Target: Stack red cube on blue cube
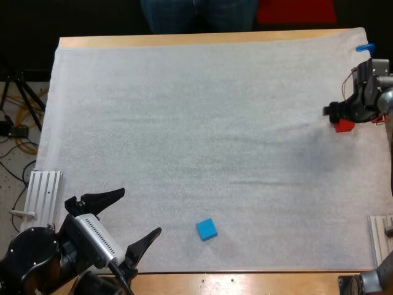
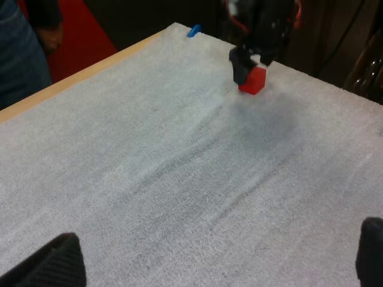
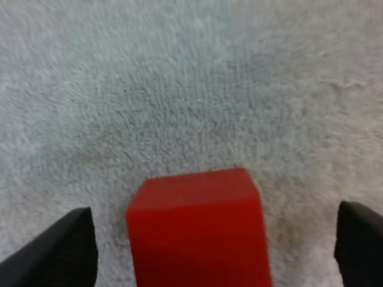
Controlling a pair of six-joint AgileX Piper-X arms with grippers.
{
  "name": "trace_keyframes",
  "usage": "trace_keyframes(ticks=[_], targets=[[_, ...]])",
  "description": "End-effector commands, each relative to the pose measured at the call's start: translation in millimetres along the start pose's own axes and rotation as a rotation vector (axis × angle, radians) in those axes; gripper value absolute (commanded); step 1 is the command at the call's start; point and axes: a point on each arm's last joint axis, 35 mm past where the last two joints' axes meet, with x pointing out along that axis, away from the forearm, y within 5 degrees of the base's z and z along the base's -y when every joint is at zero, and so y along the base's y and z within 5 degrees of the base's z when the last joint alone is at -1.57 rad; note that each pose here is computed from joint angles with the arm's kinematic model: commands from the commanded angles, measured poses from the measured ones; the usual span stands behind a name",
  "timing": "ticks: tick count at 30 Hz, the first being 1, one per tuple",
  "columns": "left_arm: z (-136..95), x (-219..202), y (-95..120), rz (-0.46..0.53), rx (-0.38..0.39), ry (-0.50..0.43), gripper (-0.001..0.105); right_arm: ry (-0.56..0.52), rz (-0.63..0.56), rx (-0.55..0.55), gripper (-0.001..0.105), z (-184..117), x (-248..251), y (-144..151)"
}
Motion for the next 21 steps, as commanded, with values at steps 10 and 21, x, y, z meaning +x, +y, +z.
trace_keyframes(ticks=[10,21], targets=[[2.3,-1.2,-1.1,-0.014,-0.004,-0.013,0.087,0.017,0.020,0.008,0.028,0.7,7.9,-1.5],[2.3,-1.2,-1.1,-0.014,-0.004,-0.013,0.087,-0.086,-0.019,0.023,0.022,12.0,-52.8,-8.0]])
